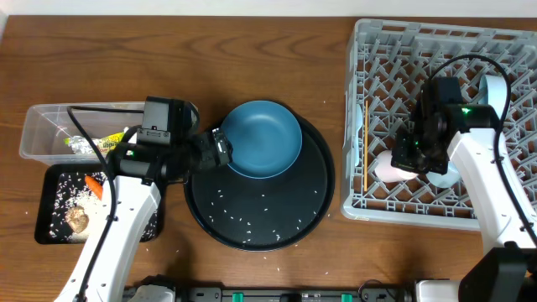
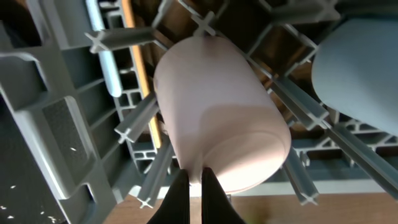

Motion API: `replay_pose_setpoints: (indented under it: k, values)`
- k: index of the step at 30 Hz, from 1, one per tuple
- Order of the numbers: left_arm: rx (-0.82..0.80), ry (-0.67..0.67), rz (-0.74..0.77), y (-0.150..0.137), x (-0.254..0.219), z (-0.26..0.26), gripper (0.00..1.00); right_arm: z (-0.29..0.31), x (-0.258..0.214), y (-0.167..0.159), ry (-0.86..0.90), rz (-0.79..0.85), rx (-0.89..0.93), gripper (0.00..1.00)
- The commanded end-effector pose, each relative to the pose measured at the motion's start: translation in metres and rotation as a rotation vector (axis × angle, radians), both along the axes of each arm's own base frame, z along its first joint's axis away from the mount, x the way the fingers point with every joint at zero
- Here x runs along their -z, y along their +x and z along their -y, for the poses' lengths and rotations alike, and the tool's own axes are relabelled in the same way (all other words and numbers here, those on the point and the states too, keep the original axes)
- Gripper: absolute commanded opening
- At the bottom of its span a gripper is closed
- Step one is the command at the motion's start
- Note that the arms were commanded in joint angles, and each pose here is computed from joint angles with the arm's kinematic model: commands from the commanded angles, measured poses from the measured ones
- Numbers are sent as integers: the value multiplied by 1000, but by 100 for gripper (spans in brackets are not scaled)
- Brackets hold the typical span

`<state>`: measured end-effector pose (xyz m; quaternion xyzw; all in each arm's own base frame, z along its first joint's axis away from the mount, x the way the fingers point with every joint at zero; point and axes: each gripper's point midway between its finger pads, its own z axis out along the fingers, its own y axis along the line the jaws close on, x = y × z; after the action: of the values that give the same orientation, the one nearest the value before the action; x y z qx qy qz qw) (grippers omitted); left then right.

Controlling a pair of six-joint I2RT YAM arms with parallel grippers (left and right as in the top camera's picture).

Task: Sort waste into correct bins and load items into the dishwasher rack
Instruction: 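Lower the pink cup into the rack and release it, then move the right gripper left to the blue plate's rim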

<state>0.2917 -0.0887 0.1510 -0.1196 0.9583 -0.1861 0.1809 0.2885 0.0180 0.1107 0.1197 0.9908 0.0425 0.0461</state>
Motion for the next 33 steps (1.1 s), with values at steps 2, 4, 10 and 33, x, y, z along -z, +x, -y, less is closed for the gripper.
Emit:
replay_pose_setpoints:
  k: [2,4,10,33]
  values:
    - [-1,10,8,1,-1,-2,98,2,13,-1,-10,1,9,2]
    - [-1,10,8,1,-1,-2,98,2,18,0,-10,5,8,1]
    - [-1,10,8,1,-1,-2,98,-12,7,9,60,53,-70,5]
    - [-1,10,8,1,-1,-2,98,-185,-92,40,434,401,-525,99]
